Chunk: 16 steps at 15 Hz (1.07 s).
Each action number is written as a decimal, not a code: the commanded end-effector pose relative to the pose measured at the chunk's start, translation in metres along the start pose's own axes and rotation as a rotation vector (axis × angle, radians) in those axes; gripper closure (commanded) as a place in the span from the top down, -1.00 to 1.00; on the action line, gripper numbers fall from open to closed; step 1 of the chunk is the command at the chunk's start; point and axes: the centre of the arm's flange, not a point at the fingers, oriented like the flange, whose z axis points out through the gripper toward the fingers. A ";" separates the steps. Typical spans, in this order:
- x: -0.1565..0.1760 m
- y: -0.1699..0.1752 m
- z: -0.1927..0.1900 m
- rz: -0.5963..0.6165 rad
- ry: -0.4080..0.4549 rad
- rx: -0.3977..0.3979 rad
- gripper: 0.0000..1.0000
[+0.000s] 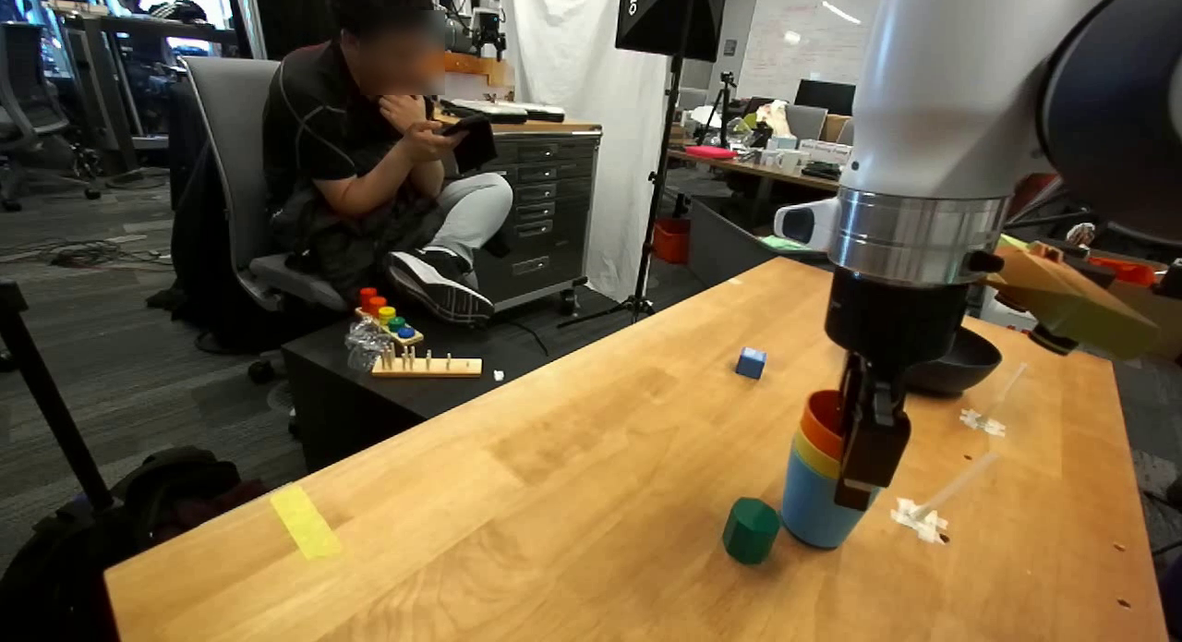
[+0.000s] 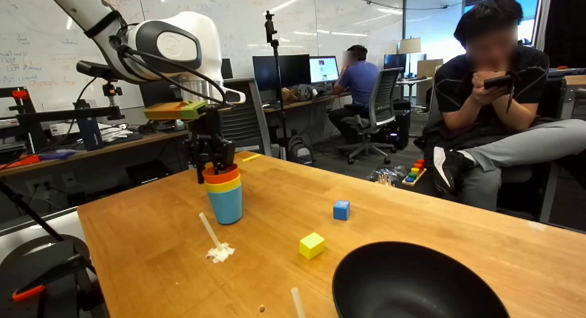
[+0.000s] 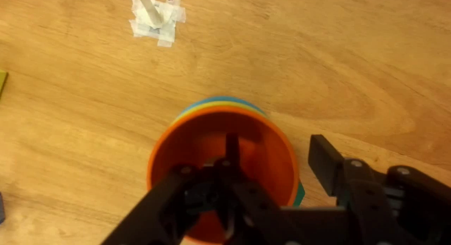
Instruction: Put the orange cup in the yellow cup then put the yellow cup in the blue cup
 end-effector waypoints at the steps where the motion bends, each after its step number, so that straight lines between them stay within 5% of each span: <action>1: 0.005 -0.004 -0.002 -0.015 0.012 -0.019 0.75; 3: -0.003 -0.003 -0.004 -0.027 0.003 -0.024 1.00; 16: -0.089 0.003 -0.072 -0.044 0.060 -0.053 1.00</action>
